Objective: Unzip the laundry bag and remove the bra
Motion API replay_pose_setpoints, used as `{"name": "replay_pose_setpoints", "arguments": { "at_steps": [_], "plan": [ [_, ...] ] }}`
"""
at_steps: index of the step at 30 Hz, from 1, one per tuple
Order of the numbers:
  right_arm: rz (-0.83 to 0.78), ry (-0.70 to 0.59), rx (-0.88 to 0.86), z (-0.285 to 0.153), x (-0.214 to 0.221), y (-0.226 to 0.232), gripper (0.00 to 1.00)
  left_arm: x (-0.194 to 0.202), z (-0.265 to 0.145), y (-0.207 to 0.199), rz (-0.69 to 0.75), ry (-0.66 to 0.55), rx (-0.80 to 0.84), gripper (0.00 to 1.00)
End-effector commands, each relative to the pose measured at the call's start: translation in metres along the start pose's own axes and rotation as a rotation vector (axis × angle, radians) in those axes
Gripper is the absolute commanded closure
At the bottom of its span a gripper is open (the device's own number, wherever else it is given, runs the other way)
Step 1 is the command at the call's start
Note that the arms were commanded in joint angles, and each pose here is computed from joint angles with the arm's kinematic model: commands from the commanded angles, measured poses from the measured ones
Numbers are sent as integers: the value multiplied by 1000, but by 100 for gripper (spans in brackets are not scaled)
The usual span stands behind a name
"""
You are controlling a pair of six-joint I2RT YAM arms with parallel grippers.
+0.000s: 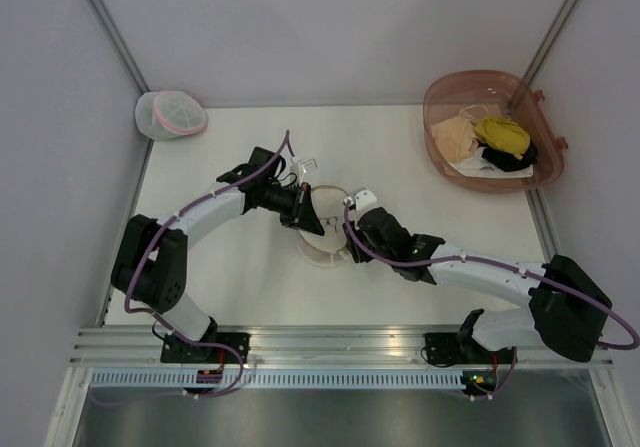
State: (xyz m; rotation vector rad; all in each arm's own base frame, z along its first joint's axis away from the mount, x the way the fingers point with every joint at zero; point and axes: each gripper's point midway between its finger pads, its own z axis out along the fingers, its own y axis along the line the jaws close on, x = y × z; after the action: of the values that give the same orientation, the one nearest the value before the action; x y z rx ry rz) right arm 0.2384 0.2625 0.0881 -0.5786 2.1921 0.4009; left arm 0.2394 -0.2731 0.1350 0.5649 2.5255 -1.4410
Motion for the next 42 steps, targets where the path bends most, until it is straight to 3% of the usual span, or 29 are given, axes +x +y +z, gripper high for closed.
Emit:
{"name": "replay_pose_setpoints", "arguments": {
  "at_steps": [1,8,17,20,25,28,37,42],
  "plan": [
    [1,-34,-70,-7,-8,12,51,-13,-6,-13,81,-33,28,98],
    [2,-52,-61,1,-1,9,47,-17,-8,-21,74,-39,68,98],
    [22,-102,-59,18,-7,11,55,-17,-7,-22,50,-34,81,98],
    [32,-126,-58,20,-13,12,61,-17,-6,-22,46,-32,82,98],
    [41,-160,-9,18,-19,4,83,-16,-7,-23,46,-32,85,98],
    [43,-160,50,12,-21,-7,99,-15,-7,-22,46,-30,84,98],
    [-5,-10,492,-29,-11,-82,100,-16,0,-10,49,21,51,98],
    [8,-16,547,-41,-22,-88,99,-18,12,-14,86,93,63,98]
  ]
}}
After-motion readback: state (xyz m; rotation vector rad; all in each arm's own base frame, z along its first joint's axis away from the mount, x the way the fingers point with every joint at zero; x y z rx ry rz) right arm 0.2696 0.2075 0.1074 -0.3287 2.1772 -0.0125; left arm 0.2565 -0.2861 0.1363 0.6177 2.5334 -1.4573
